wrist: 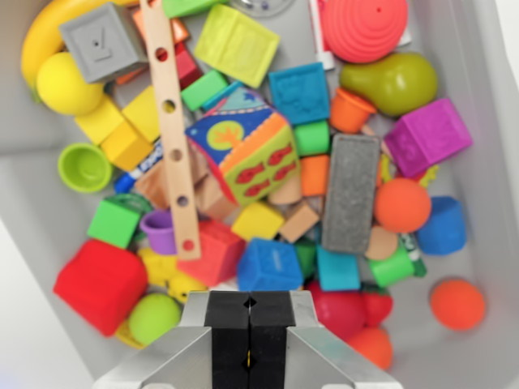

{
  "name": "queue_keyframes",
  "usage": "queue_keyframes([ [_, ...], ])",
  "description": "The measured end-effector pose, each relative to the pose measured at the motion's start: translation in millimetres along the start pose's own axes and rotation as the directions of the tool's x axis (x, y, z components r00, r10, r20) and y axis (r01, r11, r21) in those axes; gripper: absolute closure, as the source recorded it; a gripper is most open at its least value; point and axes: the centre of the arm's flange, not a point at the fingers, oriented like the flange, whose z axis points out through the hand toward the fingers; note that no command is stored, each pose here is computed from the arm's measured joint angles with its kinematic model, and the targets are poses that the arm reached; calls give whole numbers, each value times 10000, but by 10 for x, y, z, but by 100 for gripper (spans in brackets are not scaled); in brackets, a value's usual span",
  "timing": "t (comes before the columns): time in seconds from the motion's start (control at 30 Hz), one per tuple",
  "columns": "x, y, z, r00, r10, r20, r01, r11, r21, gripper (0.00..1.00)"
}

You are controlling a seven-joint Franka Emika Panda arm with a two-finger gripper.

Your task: Pick an object from the bin

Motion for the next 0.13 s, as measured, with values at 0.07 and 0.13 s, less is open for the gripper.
queue_keyframes([
  [0.07, 0, 0, 0, 10000, 0, 0, 0, 10000, 0, 100],
  [0.13, 0, 0, 0, 10000, 0, 0, 0, 10000, 0, 100],
])
